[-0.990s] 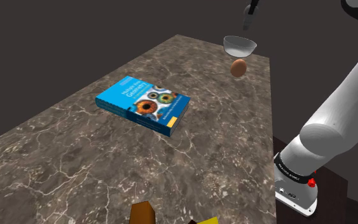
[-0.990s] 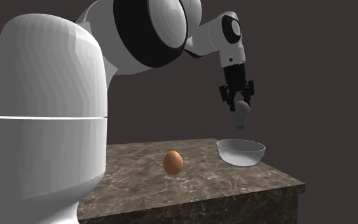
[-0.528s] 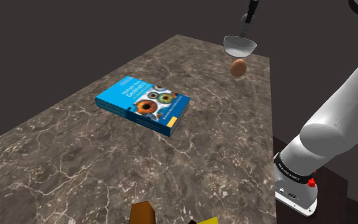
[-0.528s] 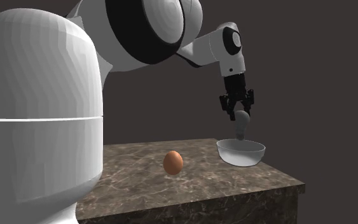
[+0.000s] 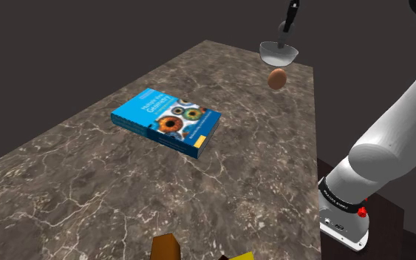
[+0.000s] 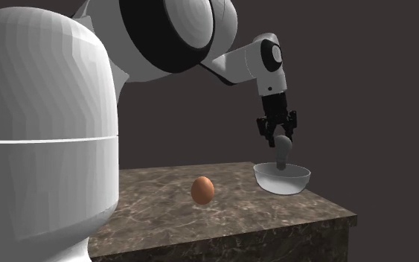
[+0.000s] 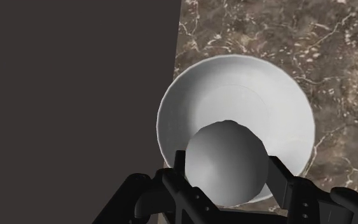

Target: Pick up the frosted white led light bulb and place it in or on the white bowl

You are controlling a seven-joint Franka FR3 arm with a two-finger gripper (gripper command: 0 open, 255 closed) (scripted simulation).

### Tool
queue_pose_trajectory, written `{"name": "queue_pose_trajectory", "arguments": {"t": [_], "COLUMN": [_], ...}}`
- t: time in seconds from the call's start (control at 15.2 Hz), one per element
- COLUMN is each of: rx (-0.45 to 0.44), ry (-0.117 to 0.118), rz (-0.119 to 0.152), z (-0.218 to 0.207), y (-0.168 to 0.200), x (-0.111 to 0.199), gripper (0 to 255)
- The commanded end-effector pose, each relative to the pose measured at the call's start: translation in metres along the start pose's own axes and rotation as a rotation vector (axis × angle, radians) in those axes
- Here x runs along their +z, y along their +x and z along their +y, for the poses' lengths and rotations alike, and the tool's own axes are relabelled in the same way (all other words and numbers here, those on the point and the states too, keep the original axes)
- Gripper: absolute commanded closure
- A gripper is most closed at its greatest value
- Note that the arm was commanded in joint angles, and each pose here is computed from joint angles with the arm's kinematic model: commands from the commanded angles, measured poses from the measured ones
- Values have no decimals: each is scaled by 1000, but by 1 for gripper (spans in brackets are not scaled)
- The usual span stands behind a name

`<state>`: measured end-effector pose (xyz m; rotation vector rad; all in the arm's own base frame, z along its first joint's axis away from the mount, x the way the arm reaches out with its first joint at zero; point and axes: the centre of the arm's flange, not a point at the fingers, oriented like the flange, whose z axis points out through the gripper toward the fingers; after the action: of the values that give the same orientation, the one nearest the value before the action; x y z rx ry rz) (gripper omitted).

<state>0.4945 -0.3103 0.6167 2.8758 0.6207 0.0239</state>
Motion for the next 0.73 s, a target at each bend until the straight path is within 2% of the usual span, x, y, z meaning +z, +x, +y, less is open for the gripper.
{"name": "queue_pose_trajectory", "arguments": {"t": [0.0,0.07,0.13,0.46,0.66], "rx": [0,0,0,0,0], "ry": [0,0,0,0,0], "rz": [0,0,0,0,0], "z": [0,0,0,0,0], "y": [0,0,0,0,0], "x": [0,0,0,0,-40], "gripper": [255,255,0,0,0]}}
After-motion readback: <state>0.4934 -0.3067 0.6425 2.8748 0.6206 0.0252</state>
